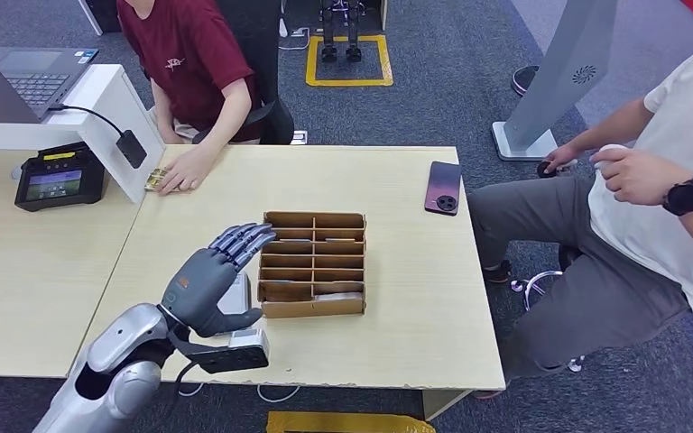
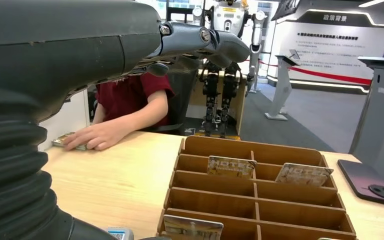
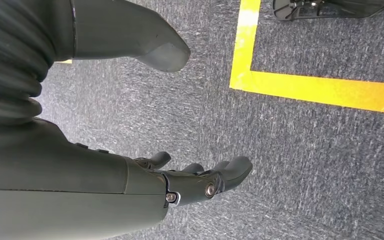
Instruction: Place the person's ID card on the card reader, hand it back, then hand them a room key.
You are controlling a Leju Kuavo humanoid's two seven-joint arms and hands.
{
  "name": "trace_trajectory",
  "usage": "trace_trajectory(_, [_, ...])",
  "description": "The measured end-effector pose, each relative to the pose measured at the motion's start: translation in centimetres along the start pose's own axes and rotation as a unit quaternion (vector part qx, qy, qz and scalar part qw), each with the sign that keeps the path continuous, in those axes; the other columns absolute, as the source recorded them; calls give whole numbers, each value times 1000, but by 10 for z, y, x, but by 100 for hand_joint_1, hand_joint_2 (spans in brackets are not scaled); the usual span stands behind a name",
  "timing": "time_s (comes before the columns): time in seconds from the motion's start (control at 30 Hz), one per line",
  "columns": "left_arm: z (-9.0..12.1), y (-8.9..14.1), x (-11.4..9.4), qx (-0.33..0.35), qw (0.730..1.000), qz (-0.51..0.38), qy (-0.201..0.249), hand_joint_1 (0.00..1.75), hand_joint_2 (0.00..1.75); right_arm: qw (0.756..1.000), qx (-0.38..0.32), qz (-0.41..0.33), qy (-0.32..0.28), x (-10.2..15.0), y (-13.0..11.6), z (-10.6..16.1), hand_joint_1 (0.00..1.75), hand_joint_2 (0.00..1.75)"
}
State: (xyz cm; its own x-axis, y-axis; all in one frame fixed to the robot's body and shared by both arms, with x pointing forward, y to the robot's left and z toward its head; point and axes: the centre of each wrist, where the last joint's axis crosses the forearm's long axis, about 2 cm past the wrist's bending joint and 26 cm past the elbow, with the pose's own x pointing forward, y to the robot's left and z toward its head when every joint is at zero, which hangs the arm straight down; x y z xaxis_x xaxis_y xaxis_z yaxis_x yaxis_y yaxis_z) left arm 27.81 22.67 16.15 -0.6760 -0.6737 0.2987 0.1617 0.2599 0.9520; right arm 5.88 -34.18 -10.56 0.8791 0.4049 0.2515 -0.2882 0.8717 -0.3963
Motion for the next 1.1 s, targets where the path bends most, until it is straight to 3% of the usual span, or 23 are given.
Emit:
trace_trajectory(0.33, [-34,-16,31,-3,999,-37,26,0,175,1000,-2,2,-4,0,-2,0,0,175])
trace_trajectory(1.1, [-38,-28,28,-13,997,-52,64,0,175,1000,-6,9,-5,-1,-3,0,0,175])
